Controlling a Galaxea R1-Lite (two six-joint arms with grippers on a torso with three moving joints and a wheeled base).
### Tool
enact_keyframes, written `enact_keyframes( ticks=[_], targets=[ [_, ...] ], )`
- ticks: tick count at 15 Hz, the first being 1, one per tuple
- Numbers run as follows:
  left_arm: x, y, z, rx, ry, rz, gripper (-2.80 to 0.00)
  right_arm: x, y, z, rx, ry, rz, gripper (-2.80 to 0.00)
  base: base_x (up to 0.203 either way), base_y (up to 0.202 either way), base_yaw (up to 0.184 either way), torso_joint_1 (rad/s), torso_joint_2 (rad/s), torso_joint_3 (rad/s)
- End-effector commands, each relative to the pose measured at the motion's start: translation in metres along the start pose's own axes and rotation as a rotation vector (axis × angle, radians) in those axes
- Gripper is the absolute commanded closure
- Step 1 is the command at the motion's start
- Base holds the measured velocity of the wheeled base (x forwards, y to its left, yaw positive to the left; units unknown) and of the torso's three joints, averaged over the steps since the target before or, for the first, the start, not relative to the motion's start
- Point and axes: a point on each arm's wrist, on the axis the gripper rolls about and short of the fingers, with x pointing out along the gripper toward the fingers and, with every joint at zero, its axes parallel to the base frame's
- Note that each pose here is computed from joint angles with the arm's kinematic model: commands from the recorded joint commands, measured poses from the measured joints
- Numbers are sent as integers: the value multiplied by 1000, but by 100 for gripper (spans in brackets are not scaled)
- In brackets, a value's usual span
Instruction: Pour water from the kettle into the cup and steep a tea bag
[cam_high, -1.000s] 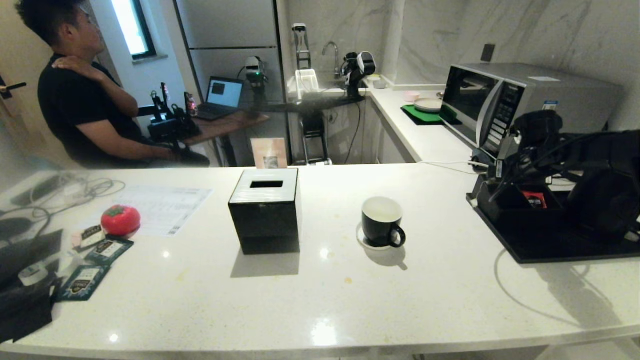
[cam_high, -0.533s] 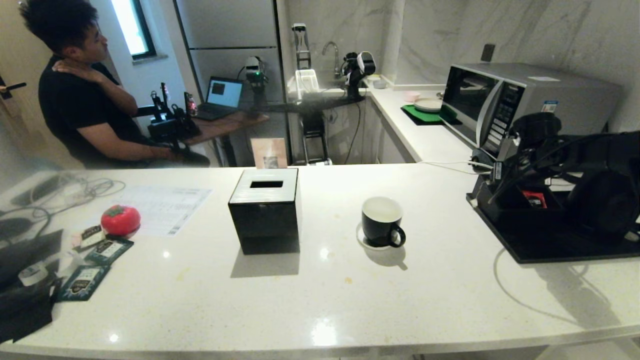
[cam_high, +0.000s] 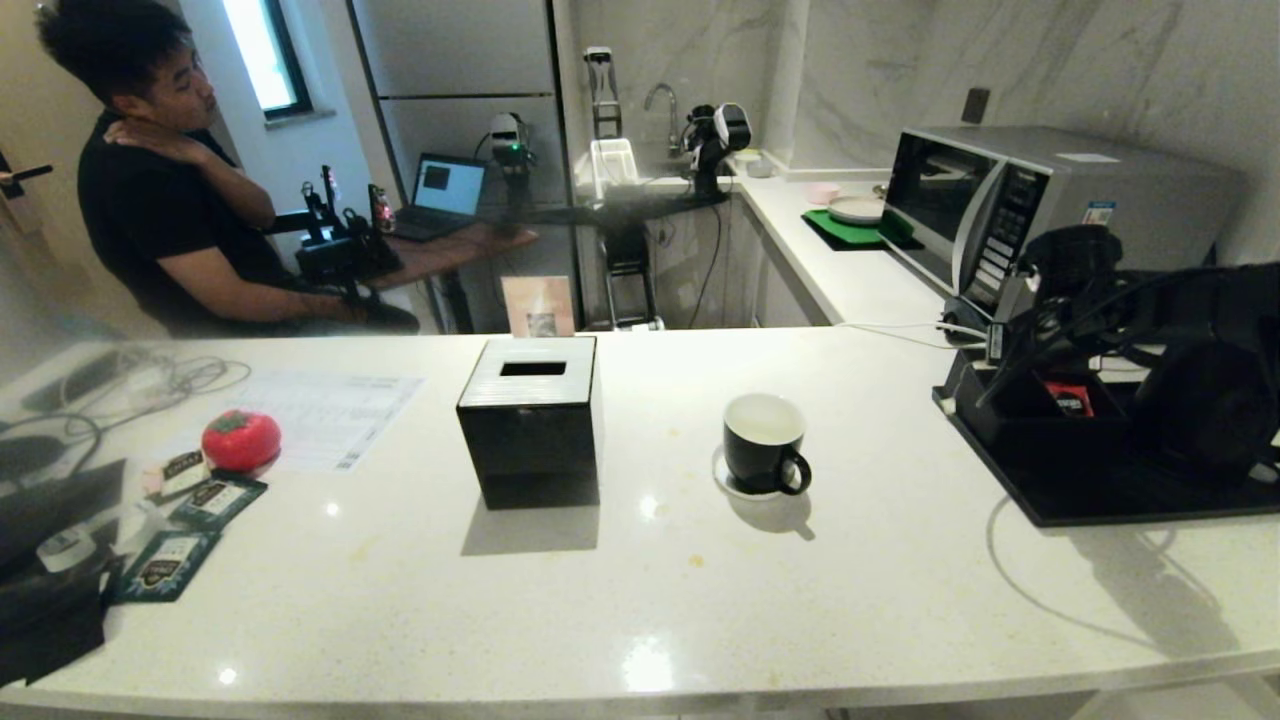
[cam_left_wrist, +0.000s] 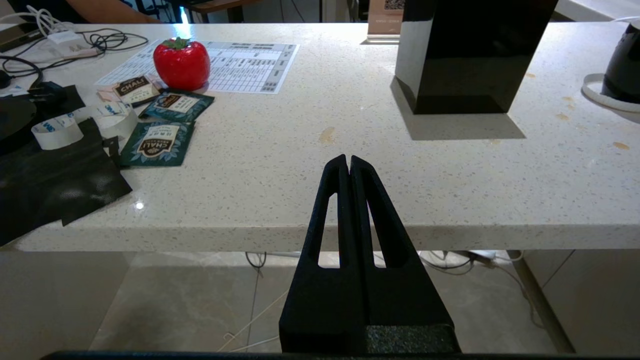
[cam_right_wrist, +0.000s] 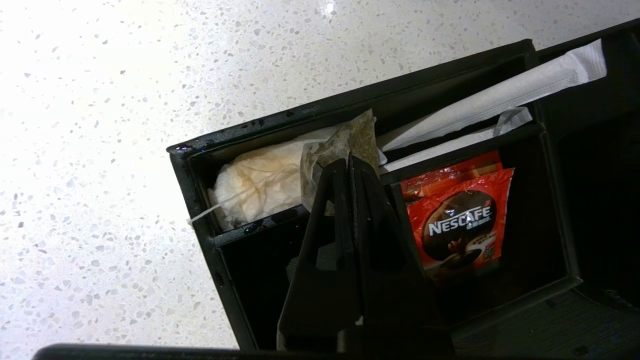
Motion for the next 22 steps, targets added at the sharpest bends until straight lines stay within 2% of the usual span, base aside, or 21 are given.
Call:
enact_keyframes(
  ticks=[1, 18, 22],
  targets=[
    [0, 0, 0, 0, 1, 1, 0, 0, 0, 0, 0, 2, -2, 0, 0, 0, 0, 0, 0, 0],
    [0, 0, 0, 0, 1, 1, 0, -31, -5, 19, 22, -61, 7, 0, 0, 0, 0, 0, 0, 0],
    [0, 0, 0, 0, 0, 1, 0, -34, -7, 17, 37, -49, 2, 0, 0, 0, 0, 0, 0, 0]
  ],
)
